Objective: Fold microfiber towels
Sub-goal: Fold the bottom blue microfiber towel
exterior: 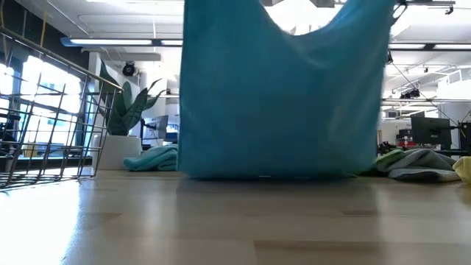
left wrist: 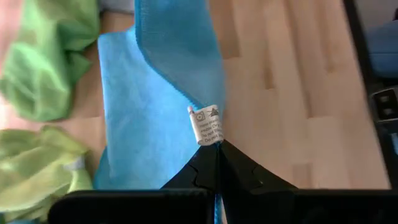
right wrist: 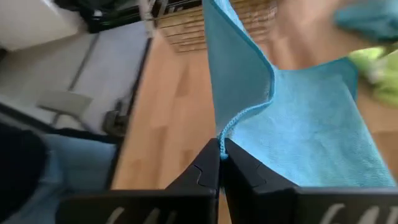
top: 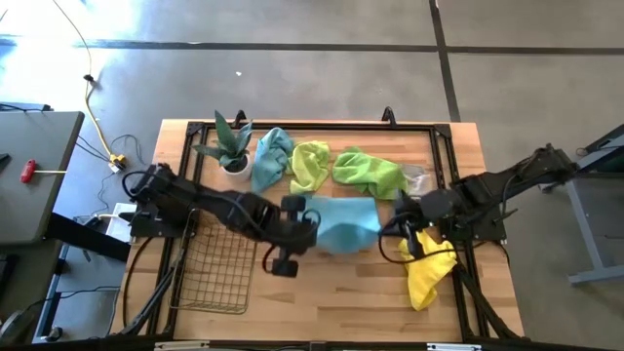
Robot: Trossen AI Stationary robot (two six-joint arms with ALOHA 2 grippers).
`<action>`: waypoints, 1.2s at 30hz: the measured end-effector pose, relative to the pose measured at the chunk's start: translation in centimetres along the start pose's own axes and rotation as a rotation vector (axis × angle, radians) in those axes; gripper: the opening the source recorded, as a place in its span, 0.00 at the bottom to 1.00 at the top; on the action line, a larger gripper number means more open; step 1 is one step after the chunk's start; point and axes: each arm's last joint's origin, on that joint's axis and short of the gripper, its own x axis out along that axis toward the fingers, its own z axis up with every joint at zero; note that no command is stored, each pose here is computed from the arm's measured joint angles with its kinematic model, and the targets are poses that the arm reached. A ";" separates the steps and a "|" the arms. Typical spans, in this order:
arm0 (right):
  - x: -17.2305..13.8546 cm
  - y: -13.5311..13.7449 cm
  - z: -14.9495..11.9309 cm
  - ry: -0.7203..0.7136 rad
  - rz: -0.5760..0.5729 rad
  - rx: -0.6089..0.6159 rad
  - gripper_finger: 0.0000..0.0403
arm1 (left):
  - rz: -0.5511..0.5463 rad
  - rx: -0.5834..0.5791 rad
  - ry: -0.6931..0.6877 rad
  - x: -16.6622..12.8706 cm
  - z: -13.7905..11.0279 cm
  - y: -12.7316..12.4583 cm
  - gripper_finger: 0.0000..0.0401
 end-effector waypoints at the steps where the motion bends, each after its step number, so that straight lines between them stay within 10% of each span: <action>1: 0.2 0.4 -0.2 0.013 0.014 0.016 0.00 | -0.009 0.000 -0.008 0.3 -0.2 -0.6 0.00; 14: 7.9 4.8 -4.7 0.293 -0.001 0.057 0.00 | -0.203 -0.030 -0.094 3.9 -2.4 -6.4 0.00; 36: 11.2 8.7 -6.5 0.268 0.205 0.131 0.00 | -0.471 -0.080 -0.098 5.7 -4.3 -9.5 0.00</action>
